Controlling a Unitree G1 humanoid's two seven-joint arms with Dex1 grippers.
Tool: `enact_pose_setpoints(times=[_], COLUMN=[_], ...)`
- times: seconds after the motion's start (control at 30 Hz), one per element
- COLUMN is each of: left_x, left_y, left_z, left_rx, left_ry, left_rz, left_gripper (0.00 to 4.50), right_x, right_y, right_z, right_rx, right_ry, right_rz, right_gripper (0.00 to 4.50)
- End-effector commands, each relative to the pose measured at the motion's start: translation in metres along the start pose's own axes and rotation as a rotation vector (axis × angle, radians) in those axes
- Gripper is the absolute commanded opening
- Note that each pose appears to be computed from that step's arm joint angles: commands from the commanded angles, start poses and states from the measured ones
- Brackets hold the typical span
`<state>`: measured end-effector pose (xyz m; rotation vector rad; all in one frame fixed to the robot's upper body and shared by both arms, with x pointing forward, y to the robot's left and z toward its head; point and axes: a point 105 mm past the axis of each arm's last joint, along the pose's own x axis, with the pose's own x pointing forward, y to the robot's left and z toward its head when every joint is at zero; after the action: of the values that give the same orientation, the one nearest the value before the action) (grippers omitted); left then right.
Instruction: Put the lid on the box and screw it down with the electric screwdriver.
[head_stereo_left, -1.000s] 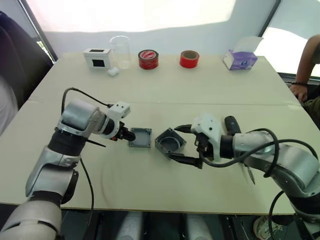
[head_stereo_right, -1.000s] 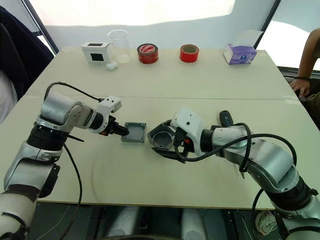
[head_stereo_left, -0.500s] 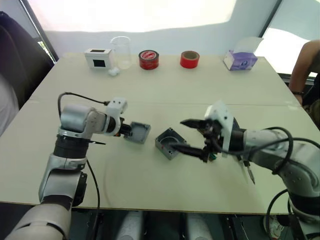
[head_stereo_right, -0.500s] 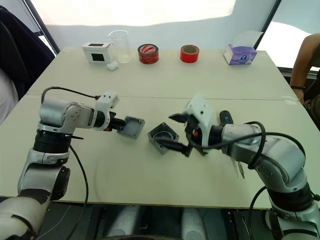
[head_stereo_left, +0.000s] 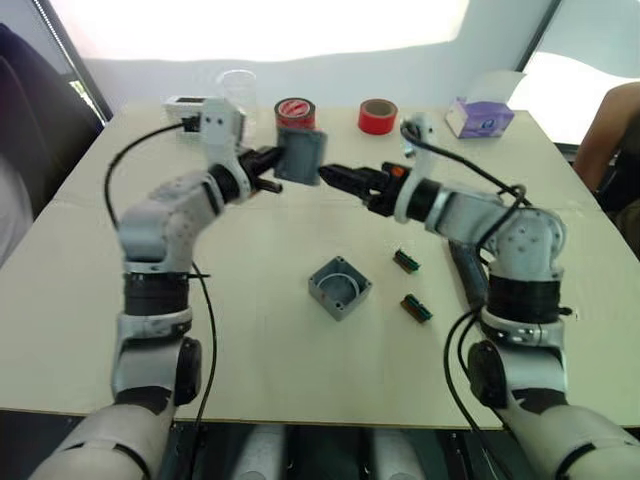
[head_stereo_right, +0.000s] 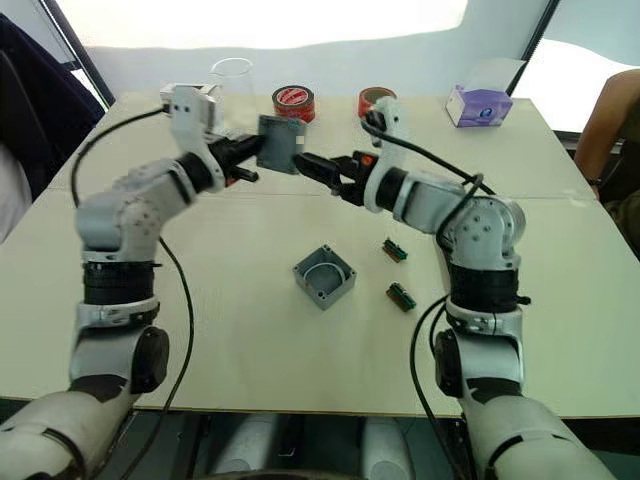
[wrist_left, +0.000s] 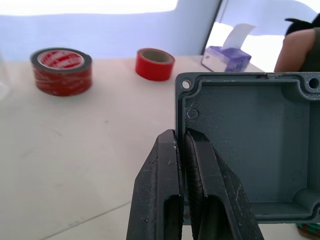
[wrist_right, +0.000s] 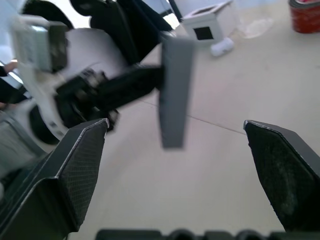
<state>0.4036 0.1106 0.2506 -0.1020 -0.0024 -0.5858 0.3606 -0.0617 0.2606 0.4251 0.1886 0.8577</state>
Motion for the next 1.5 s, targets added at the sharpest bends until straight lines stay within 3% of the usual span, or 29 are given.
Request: enact_pose_setpoints(times=[0.03,0.5,0.63,0.93,1.13,1.23,1.47,1.5], left_x=[-0.005,-0.001,0.000,-0.002,-0.005,-0.006,-0.018,-0.021], left_y=[-0.009,-0.027,-0.029,-0.036,-0.039,-0.038,-0.031,-0.030], left_z=[0.026,0.022,0.021,0.018,0.014,0.013,0.021,0.024], left_rx=[0.061,0.043,0.039,0.040,0.058,0.068,0.042,0.026], left_ry=[-0.096,-0.073,-0.066,-0.058,-0.041,-0.035,-0.042,-0.045], left_rz=[-0.020,-0.107,-0.113,-0.145,-0.168,-0.172,-0.204,-0.214], left_gripper=[0.06,0.06,0.00,0.00,0.00,0.90,3.54,3.54], right_x=[-0.004,-0.006,-0.006,-0.005,-0.003,-0.004,-0.006,-0.007], right_y=[0.004,0.003,0.001,0.001,0.002,0.002,0.002,0.001], right_z=[0.015,0.010,0.004,0.001,-0.001,-0.001,0.002,0.004], right_rx=[0.022,0.020,-0.004,-0.005,-0.007,-0.021,-0.064,-0.080], right_ry=[-0.056,-0.048,-0.028,-0.024,-0.019,-0.016,-0.043,-0.053], right_rz=[0.017,-0.009,-0.026,-0.026,-0.021,-0.024,-0.028,-0.036], right_gripper=[4.50,4.50,3.60,0.27,0.13,0.13,0.13,0.13])
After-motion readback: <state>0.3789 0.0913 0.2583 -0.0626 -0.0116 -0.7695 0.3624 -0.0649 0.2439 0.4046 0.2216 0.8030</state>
